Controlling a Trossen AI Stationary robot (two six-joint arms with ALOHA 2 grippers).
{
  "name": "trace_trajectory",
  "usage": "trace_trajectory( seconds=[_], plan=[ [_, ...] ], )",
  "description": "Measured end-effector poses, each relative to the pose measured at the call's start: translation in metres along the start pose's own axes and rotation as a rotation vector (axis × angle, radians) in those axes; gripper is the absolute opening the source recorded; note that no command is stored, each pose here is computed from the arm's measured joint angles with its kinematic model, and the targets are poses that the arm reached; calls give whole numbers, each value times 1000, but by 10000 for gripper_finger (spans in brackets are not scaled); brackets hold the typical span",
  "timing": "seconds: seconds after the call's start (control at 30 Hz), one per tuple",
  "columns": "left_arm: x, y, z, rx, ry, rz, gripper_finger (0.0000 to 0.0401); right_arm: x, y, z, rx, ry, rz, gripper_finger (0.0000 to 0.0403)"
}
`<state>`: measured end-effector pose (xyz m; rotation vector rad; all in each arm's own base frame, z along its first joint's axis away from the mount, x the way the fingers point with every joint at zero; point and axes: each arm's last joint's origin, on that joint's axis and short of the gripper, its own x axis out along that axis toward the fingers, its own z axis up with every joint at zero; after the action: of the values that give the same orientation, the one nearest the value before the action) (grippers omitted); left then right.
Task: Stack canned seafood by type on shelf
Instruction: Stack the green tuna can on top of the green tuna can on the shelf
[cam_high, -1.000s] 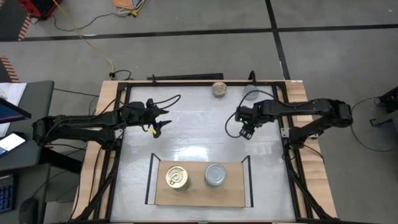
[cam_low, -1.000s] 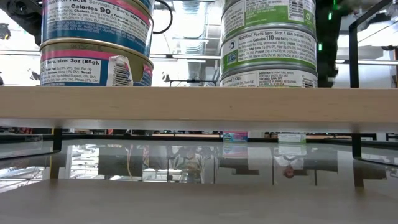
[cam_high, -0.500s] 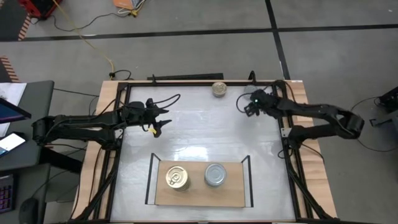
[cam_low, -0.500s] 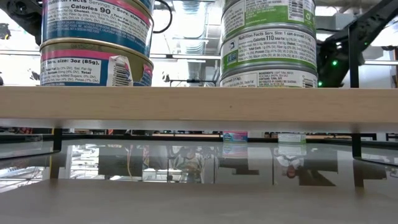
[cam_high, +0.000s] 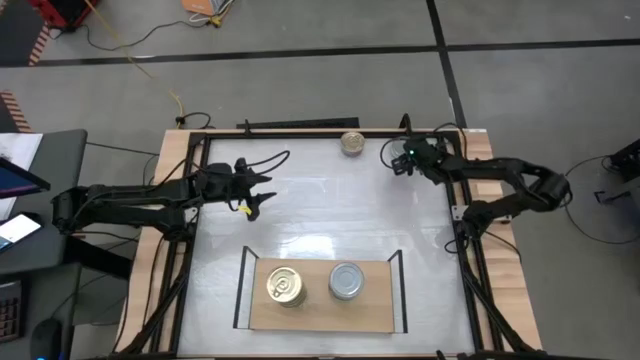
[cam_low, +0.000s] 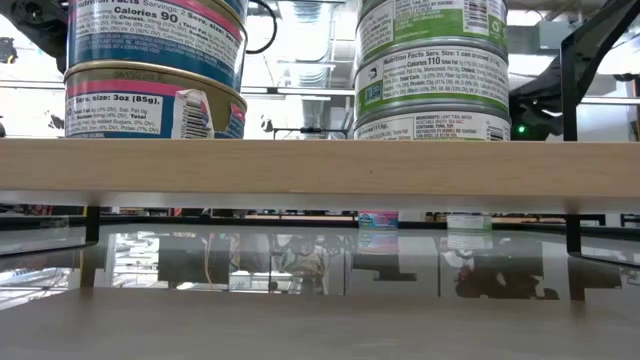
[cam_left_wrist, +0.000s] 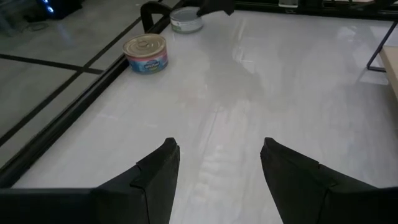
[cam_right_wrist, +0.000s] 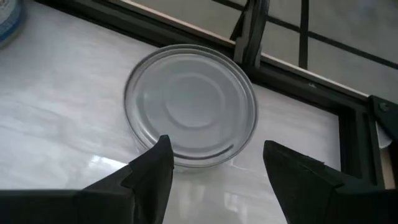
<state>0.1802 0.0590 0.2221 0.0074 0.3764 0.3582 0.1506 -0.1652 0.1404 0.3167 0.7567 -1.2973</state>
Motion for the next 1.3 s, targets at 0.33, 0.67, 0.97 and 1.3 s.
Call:
trace_trajectory(
  seconds=[0.33,0.67,0.97,1.3],
  plan=[
    [0,0,-2,-8,23,-3,215,-11,3,-28,-94,218,-9,275],
    [0,-1,-4,-44,41,-16,215,-60,20,-40,-105,227,117,275],
    [0,-1,-3,-46,32,-19,215,-110,31,-16,-266,-68,425,275],
    [0,-3,-1,-8,4,-105,215,-110,66,9,-356,-340,735,277]
  ],
)
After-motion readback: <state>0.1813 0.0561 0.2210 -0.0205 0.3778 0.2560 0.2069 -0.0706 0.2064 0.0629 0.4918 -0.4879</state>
